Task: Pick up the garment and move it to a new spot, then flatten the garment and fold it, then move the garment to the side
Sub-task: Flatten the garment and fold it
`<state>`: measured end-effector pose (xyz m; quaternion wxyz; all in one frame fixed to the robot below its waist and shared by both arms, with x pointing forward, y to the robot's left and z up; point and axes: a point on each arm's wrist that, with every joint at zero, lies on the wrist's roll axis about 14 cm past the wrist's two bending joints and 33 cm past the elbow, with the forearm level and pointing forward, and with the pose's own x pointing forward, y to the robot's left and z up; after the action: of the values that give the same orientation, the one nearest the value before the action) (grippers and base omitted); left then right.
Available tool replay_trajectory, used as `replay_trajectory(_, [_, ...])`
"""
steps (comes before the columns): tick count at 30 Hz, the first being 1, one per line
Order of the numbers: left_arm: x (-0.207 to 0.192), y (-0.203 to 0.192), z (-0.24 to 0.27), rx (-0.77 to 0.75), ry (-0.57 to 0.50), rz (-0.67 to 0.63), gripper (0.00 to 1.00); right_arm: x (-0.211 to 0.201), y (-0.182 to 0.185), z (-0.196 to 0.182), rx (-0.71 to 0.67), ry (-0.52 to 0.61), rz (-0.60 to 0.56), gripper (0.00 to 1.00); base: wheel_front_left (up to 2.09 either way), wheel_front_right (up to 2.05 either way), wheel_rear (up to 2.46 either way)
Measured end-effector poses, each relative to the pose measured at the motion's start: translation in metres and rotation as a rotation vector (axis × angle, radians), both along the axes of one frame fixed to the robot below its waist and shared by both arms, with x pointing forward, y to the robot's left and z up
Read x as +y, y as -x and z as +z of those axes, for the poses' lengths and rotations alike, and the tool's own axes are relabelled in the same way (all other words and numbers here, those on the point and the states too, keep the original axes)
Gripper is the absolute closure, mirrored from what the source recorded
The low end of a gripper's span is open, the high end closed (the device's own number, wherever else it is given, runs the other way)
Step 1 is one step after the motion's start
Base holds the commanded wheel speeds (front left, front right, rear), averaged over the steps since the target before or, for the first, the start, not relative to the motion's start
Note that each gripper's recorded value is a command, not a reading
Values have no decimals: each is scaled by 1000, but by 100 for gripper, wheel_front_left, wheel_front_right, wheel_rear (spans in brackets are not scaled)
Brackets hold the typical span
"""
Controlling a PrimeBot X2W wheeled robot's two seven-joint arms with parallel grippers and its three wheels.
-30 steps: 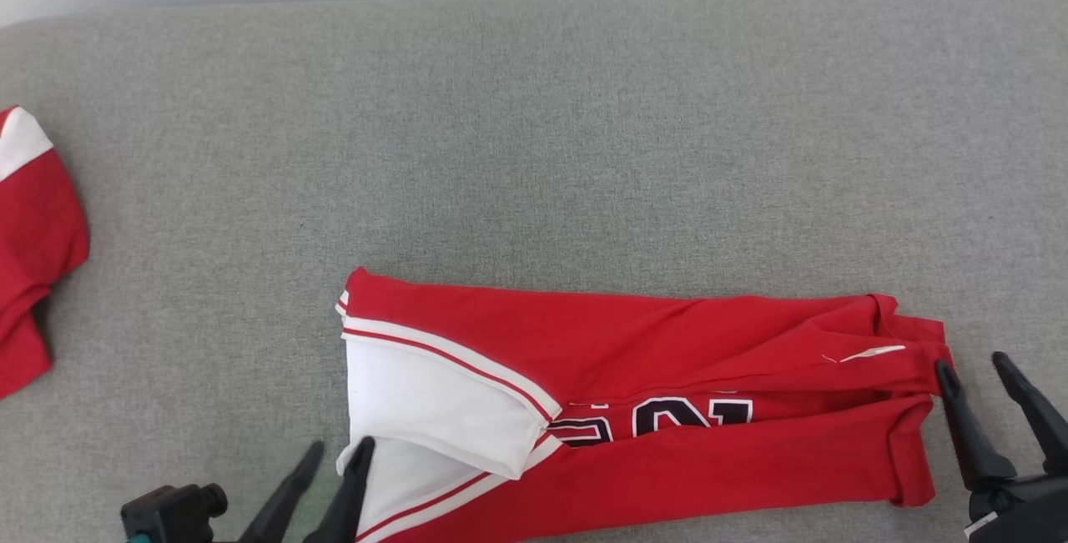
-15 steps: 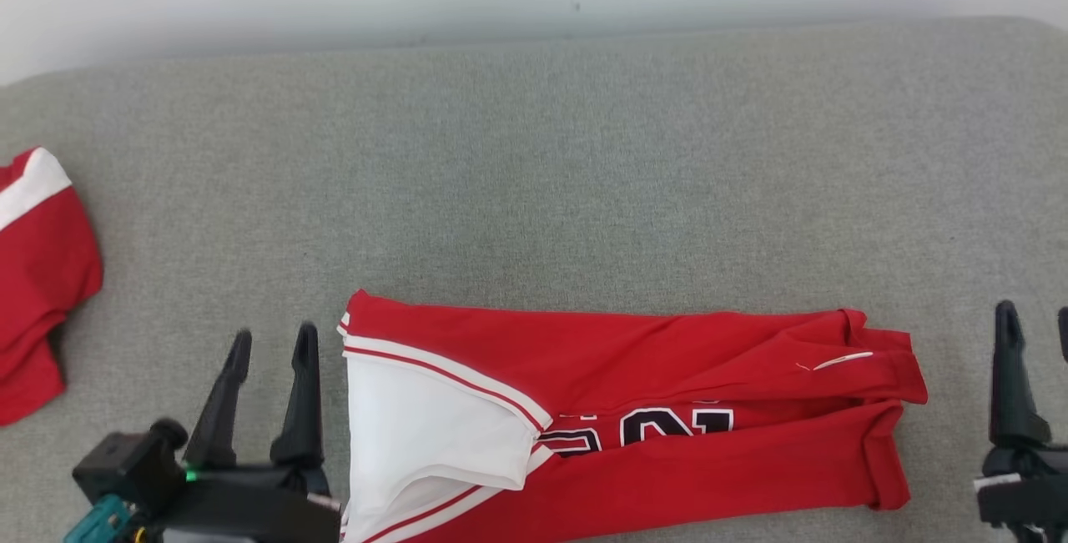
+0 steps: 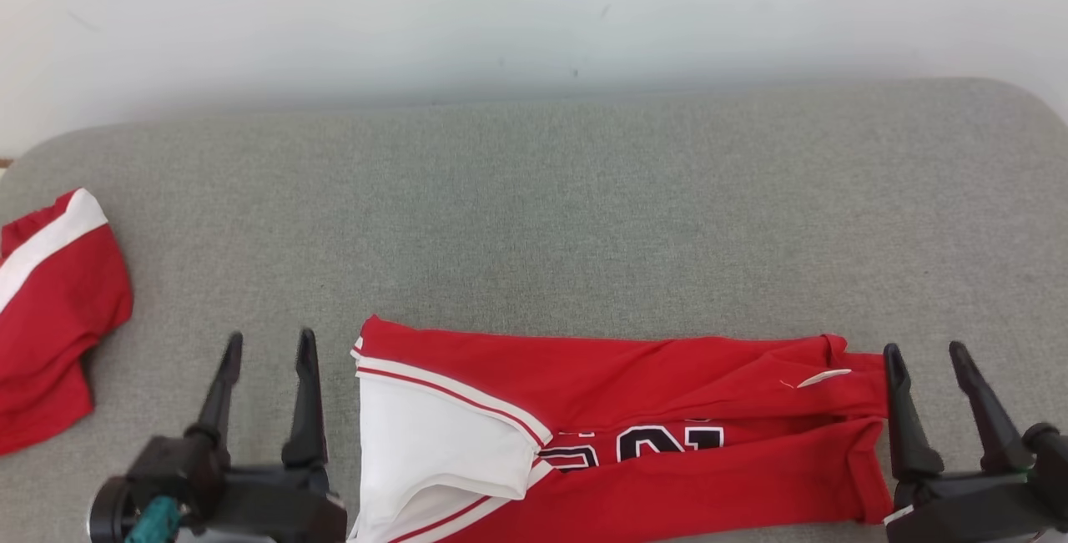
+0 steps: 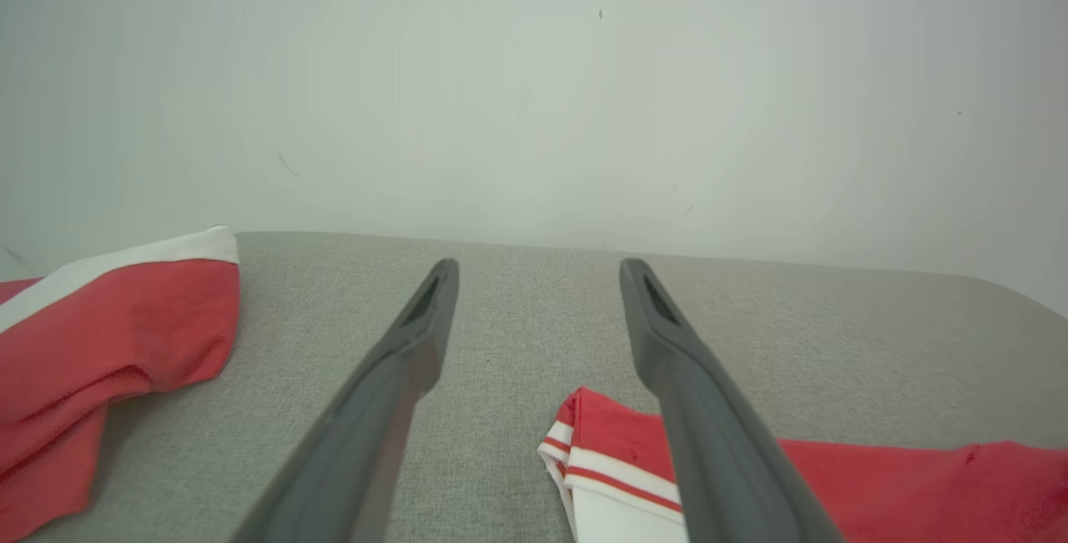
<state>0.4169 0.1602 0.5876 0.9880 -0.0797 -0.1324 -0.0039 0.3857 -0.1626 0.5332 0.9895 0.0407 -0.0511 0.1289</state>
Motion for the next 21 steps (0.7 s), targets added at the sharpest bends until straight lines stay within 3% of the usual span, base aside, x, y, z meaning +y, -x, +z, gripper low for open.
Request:
replay_trajectory(7, [-1,15,-14,26,-72,-5,0,8,18,-10,35,15,13,0,0,0,0])
replay_trajectory(21, [2,23,-22,45,-72,0,0,16,18,-7,37,28,39,0,0,0,0])
